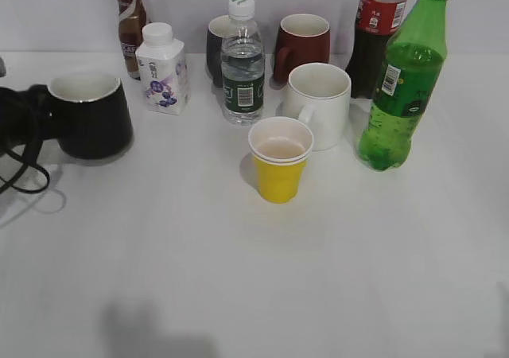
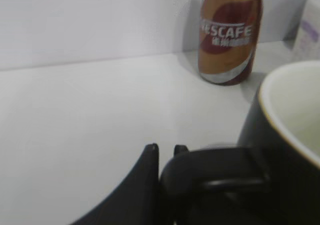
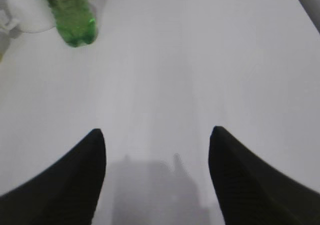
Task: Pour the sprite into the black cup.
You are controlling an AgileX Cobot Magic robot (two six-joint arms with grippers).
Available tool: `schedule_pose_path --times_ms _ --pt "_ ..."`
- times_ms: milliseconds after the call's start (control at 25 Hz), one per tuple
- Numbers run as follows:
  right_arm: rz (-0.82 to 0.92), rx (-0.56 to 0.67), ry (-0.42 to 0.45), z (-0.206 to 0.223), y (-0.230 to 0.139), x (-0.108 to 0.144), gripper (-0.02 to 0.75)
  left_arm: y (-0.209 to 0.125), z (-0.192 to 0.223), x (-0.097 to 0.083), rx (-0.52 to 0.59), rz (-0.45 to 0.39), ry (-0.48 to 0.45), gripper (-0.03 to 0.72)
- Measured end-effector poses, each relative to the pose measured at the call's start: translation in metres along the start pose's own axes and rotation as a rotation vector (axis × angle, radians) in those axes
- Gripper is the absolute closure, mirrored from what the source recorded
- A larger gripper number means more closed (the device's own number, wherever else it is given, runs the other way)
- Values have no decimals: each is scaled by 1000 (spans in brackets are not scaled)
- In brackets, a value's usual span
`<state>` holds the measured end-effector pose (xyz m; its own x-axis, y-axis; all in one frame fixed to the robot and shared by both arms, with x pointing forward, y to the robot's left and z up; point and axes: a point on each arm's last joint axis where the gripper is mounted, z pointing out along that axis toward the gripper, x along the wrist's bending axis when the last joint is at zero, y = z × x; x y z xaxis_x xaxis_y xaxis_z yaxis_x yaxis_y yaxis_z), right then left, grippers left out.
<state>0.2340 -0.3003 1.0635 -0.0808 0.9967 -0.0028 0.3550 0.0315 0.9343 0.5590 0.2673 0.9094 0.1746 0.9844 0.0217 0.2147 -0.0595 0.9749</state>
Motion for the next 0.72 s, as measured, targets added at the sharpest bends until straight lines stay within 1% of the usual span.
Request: schedule_pose_path --times_ms 120,200,280,440,520,600,720 --pt "-13 -262 0 -3 24 0 255 17 -6 0 -32 13 -1 631" --pt "-25 -438 -9 -1 43 0 255 30 -11 0 -76 17 1 631" --pt "-42 -519 -15 11 57 0 255 42 -16 0 -107 25 -2 632" --pt "-59 -564 -6 51 70 2 255 62 -27 -1 -140 43 -8 631" --pt "-69 -548 1 75 72 3 255 69 -32 -2 -146 57 -15 633" --pt "-70 -530 8 95 69 4 255 75 -36 -3 -157 74 -26 633" --pt "-57 -432 23 131 56 5 255 83 -41 -5 -180 98 -41 633"
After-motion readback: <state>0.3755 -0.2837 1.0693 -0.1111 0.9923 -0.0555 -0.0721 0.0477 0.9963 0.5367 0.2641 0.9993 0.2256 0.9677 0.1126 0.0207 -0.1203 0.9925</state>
